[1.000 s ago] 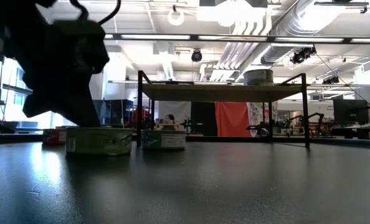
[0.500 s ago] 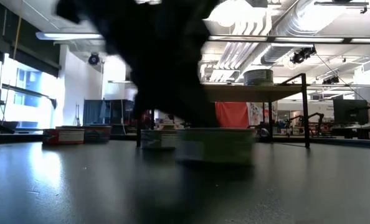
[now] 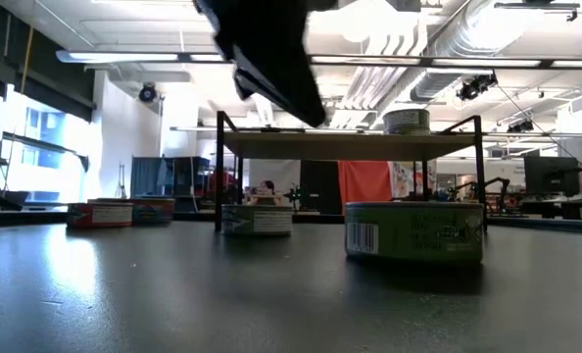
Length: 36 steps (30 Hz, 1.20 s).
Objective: Stack canned seafood by type on shelf
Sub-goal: Put the green tuna can on the shelf
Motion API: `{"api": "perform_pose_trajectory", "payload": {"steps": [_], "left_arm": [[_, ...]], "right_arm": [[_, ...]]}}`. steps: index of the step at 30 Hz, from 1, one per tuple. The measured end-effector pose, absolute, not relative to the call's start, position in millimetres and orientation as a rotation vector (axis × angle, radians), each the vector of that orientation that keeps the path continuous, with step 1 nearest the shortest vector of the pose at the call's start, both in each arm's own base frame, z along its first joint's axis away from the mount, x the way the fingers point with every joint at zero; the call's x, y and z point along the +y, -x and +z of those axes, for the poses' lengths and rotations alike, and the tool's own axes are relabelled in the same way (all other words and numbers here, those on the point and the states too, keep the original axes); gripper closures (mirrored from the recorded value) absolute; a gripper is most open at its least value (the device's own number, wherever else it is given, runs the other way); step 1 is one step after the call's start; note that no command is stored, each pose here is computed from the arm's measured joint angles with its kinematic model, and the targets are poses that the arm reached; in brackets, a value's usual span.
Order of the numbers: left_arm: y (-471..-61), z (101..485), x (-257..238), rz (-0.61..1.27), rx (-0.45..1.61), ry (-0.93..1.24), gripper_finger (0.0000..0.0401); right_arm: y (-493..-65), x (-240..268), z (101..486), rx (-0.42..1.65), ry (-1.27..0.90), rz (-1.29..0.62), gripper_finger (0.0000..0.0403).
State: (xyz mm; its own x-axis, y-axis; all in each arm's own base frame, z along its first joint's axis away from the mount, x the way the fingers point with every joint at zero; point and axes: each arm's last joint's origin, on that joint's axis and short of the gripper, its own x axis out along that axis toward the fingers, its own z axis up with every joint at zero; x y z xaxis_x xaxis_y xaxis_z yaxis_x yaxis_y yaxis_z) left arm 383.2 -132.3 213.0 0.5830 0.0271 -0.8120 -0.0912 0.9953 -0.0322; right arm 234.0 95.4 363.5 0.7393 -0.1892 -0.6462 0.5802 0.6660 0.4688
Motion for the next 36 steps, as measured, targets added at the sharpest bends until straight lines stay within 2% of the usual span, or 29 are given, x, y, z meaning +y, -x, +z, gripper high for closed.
{"api": "perform_pose_trajectory", "payload": {"steps": [3,8,13,18,26,32,36], "left_arm": [[-369.1,213.2,-137.0,0.029,0.9,0.102,0.0401],[-340.7,187.1,-153.3,-0.06,0.76,0.305,0.0401],[-337.0,167.9,-158.1,-0.062,0.642,0.377,0.0401],[-359.8,159.8,-150.0,-0.027,0.647,0.285,0.0401],[-383.5,155.3,-148.3,-0.014,0.679,0.067,0.0401],[-382.0,139.4,-149.3,-0.016,0.746,0.019,0.0401],[-376.7,138.2,-152.1,-0.004,0.789,0.001,0.0401]], "right_arm": [[-236.8,99.6,341.9,0.717,-0.733,-0.443,0.0402],[-240.5,116.4,271.8,1.003,-0.796,-0.36,0.0403],[-244.0,129.1,197.3,0.985,-1.027,-0.255,0.0403],[-240.5,127.0,152.8,0.988,-1.131,-0.339,0.0403],[-266.6,136.5,139.1,0.98,-1.1,-0.391,0.0403],[-278.7,138.0,133.9,1.054,-1.009,-0.494,0.0403],[-283.6,140.3,143.3,1.065,-0.979,-0.495,0.0403]]}}
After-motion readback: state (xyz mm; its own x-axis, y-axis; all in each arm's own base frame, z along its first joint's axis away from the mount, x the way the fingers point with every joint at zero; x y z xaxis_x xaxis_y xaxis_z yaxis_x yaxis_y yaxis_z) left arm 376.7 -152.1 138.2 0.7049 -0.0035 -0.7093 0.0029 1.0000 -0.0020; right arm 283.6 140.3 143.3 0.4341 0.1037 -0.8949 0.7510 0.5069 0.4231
